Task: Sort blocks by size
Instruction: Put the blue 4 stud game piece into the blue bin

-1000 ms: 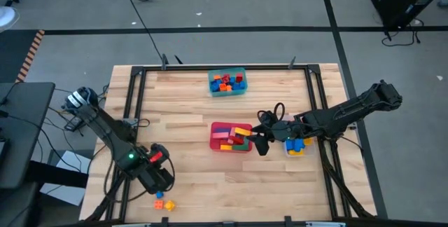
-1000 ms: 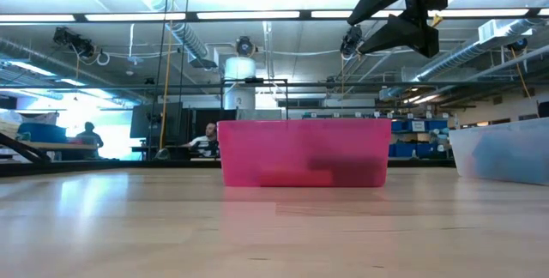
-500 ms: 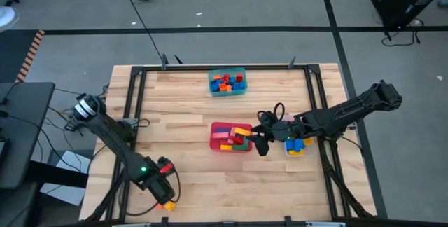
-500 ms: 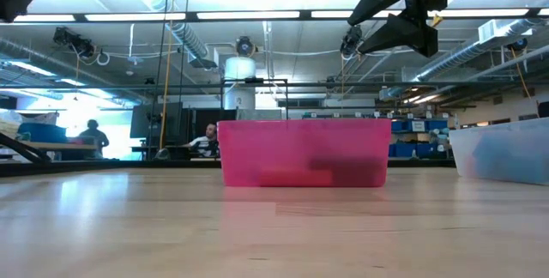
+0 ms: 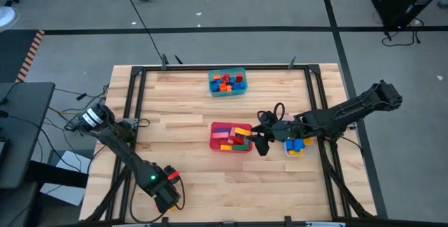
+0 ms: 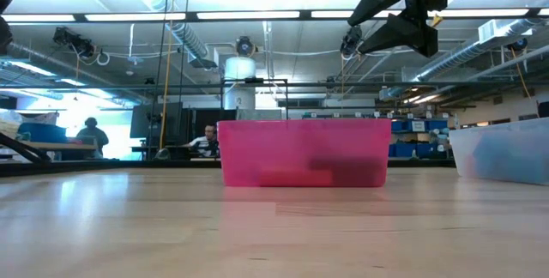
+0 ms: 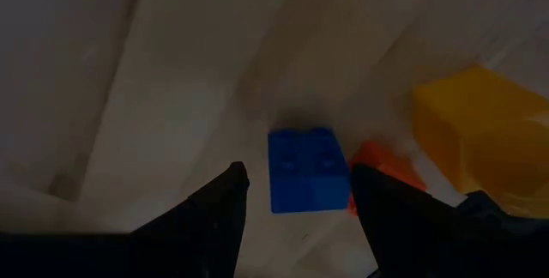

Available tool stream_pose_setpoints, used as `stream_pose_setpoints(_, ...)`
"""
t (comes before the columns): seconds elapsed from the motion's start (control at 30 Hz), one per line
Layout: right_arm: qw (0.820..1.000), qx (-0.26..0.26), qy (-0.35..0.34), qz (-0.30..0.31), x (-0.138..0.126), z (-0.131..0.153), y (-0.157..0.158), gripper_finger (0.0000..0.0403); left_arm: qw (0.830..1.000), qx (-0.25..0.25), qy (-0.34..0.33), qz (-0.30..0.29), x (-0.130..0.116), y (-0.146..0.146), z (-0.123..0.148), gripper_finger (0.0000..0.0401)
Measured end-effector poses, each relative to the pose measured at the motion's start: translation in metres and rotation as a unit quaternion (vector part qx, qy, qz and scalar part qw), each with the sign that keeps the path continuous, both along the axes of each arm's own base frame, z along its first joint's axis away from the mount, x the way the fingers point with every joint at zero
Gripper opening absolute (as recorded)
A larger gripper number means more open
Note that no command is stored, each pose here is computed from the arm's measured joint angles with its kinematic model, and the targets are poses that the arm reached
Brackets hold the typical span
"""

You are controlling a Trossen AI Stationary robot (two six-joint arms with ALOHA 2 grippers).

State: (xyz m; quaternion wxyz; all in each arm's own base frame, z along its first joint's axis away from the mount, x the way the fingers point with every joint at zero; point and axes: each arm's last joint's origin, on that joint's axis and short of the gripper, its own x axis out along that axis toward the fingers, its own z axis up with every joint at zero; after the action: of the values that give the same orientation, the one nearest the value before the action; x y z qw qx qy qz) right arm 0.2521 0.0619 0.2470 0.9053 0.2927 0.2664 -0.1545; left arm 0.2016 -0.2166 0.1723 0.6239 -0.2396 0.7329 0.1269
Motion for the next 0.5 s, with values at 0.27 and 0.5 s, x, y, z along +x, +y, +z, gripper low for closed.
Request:
stream_pose_setpoints(0.27,1.0,0.0,0.0,0.0,0.0,0.0,0.0,0.0225,1.0,0.002,0.001,-0.013,-0.006,-0.005,-0.001,0.0217)
stream_pose_setpoints(0.5,1.0,0.0,0.0,0.0,0.0,0.0,0.0,0.0222,1.0,-0.005,-0.009,-0.022,-0.014,-0.005,-0.017,0.0217)
